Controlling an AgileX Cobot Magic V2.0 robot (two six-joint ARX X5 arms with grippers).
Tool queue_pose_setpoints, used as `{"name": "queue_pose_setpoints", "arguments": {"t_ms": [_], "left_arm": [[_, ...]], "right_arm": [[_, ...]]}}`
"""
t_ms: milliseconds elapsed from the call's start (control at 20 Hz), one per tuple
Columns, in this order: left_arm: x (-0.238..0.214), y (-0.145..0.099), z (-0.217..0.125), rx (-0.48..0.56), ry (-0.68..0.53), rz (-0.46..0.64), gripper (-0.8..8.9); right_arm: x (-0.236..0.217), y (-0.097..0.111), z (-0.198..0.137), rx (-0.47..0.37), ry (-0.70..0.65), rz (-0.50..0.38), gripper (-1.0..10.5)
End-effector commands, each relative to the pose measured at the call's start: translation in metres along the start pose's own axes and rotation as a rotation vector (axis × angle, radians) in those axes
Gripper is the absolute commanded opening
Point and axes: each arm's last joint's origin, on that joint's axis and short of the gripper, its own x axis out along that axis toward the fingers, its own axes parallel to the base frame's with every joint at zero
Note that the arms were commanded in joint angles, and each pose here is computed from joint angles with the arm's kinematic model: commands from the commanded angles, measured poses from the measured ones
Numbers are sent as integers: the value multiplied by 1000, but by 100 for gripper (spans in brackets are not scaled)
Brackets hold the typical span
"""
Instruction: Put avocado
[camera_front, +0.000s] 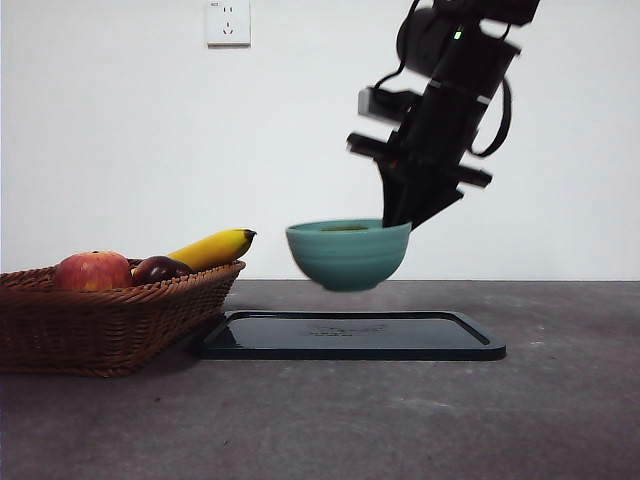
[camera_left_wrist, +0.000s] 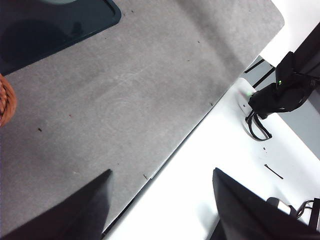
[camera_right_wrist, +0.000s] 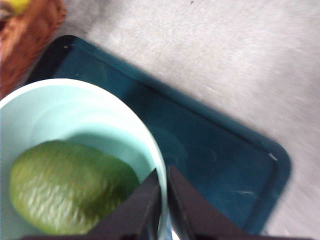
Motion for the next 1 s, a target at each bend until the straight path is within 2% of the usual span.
{"name": "queue_pose_setpoints", "arguments": {"t_ms": [50, 250, 600, 850, 1000], "left_arm": [[-1, -1, 3, 20, -10, -7, 310], [-1, -1, 3, 19, -9, -8, 310], [-1, -1, 3, 20, -10, -7, 311], [-1, -1, 3, 19, -9, -8, 311], [-1, -1, 3, 19, -9, -8, 311]], "right_arm": [[19, -1, 6, -6, -2, 14, 14], [44, -10, 1, 7, 25, 5, 14], [45, -12, 0, 17, 41, 7, 18], [42, -12, 3, 46, 30, -1, 183], [22, -8, 13, 45, 4, -4, 187]]}}
